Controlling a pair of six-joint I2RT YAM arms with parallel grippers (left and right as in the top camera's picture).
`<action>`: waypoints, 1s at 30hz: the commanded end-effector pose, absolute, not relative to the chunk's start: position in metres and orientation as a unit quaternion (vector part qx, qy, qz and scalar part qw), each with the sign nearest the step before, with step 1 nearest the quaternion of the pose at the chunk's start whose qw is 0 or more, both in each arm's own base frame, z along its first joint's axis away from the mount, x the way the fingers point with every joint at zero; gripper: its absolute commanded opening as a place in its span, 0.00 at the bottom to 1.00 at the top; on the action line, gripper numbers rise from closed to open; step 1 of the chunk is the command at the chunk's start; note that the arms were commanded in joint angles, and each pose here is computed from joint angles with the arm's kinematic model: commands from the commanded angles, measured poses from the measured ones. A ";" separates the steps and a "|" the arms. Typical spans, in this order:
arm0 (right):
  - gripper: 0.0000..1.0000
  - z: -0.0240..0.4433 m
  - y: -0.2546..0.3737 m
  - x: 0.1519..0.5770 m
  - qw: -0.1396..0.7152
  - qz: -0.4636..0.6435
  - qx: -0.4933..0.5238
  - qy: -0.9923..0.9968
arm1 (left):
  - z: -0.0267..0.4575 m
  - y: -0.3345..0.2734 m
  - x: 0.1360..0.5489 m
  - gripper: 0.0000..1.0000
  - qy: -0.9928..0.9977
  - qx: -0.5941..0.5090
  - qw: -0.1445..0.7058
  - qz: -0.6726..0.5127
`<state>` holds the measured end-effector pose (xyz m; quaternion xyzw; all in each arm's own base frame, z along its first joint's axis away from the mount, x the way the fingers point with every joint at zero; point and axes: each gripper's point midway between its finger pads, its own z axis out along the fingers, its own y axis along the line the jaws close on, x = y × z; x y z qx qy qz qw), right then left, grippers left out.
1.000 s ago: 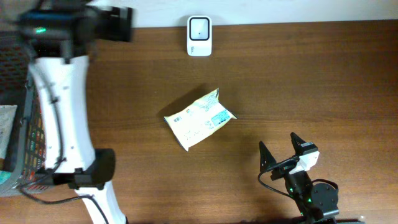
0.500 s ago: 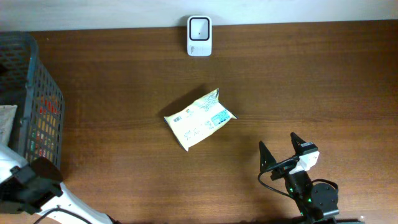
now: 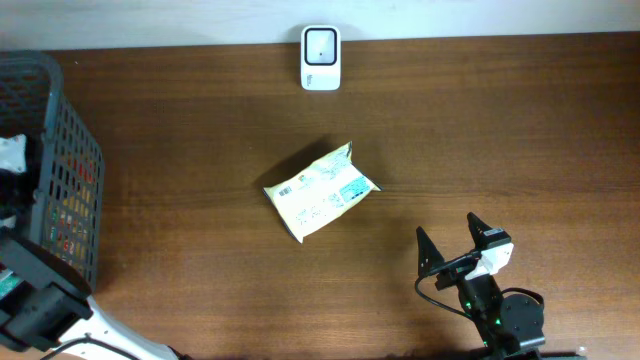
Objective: Scan the item barcode
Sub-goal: 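Grasp the red-and-yellow pasta package from the basket, place it on table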
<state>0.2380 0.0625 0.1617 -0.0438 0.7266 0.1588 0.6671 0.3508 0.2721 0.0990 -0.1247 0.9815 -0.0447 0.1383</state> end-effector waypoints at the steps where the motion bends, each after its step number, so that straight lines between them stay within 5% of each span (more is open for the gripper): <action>1: 0.99 0.160 0.064 0.238 0.665 0.162 -0.043 0.727 | 0.077 0.270 0.338 0.99 0.985 -0.073 0.143 -0.070; 11: 0.99 0.160 0.064 0.238 0.665 0.162 -0.043 0.727 | 0.029 0.266 0.332 0.99 0.981 -0.081 0.155 -0.083; 22: 0.99 0.160 0.064 0.238 0.665 0.162 -0.043 0.727 | 0.012 0.259 0.333 0.20 0.979 -0.087 0.149 -0.113; 24: 0.99 0.160 0.064 0.238 0.665 0.162 -0.043 0.727 | 0.014 0.259 0.335 0.00 0.977 -0.092 0.152 -0.114; 27: 0.99 0.160 0.064 0.238 0.665 0.162 -0.043 0.727 | 0.039 0.274 0.349 0.00 0.964 -0.174 0.167 -0.109; 30: 0.99 0.160 0.064 0.238 0.665 0.162 -0.043 0.727 | 0.114 0.297 0.372 0.00 0.941 -0.248 0.213 -0.091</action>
